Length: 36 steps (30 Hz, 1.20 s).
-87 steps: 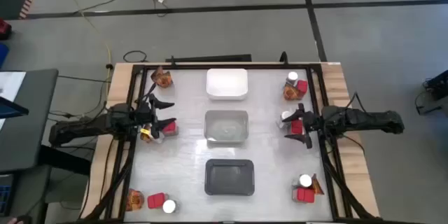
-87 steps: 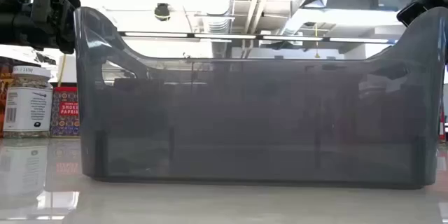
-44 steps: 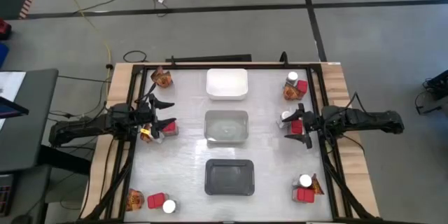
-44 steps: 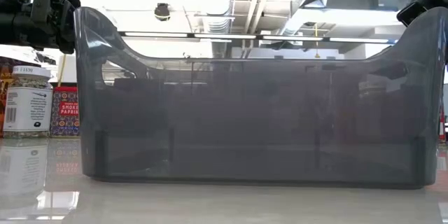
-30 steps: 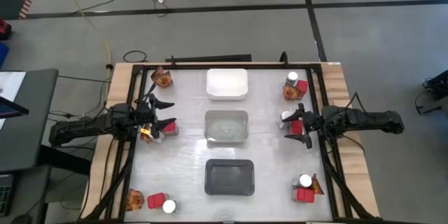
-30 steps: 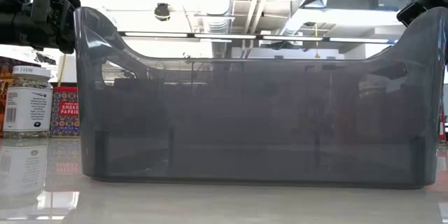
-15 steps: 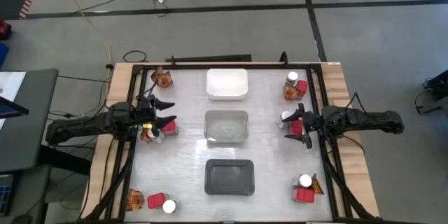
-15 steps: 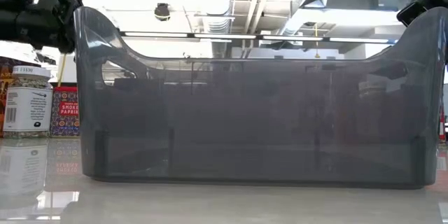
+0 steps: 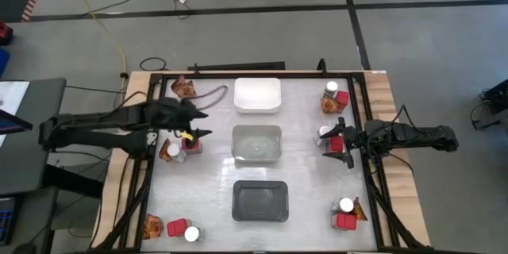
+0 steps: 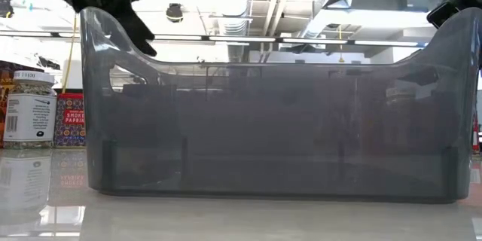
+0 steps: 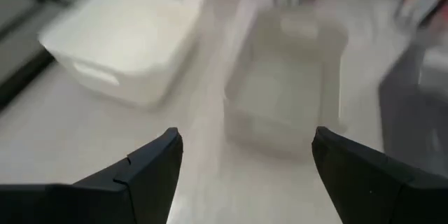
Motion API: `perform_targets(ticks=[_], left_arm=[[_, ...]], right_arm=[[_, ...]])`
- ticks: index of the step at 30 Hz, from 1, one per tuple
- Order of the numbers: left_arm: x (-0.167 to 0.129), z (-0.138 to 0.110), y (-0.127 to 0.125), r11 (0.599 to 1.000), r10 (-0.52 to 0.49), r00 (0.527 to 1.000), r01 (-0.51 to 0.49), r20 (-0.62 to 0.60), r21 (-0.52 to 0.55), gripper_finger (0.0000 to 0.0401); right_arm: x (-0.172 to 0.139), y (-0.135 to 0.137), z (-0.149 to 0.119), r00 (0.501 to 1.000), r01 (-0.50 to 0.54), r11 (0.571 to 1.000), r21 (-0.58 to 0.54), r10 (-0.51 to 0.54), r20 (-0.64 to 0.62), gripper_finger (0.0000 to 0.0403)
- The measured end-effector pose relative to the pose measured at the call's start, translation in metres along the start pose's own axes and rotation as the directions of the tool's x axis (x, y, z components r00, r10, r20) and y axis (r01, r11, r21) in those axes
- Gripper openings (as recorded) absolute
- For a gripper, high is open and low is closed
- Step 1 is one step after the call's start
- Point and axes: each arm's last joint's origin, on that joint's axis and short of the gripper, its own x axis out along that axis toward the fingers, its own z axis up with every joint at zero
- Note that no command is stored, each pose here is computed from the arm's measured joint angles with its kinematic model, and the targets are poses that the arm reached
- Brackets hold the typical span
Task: Sort spices by type
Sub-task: Put the red seasoning can into the white bin
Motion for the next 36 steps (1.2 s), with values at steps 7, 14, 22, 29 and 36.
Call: perform_targets(ticks=[7,14,22,29,36], left_arm=[[0.020,0.025,-0.010,0.995,0.066,0.958,-0.043,-0.278,0.085,0.0306],[0.045,0.020,-0.015,1.000,0.001,0.841,0.000,-0.542,0.003,0.0306],[0.056,-0.001,-0.022,0.993,0.047,0.696,0.046,-0.716,0.111,0.0306],[0.057,-0.022,-0.019,0.976,0.092,0.636,0.095,-0.766,0.196,0.0306],[0.059,-0.046,-0.015,0.963,0.107,0.578,0.141,-0.809,0.228,0.0296]], right_arm=[[0.000,0.000,0.000,1.000,0.000,1.000,0.000,0.000,0.000,0.0352],[0.000,0.000,0.000,1.000,0.000,1.000,0.000,0.000,0.000,0.0352],[0.000,0.000,0.000,1.000,0.000,1.000,0.000,0.000,0.000,0.0352],[0.000,0.000,0.000,1.000,0.000,1.000,0.000,0.000,-0.001,0.0352],[0.000,0.000,0.000,1.000,0.000,1.000,0.000,0.000,0.000,0.0352]])
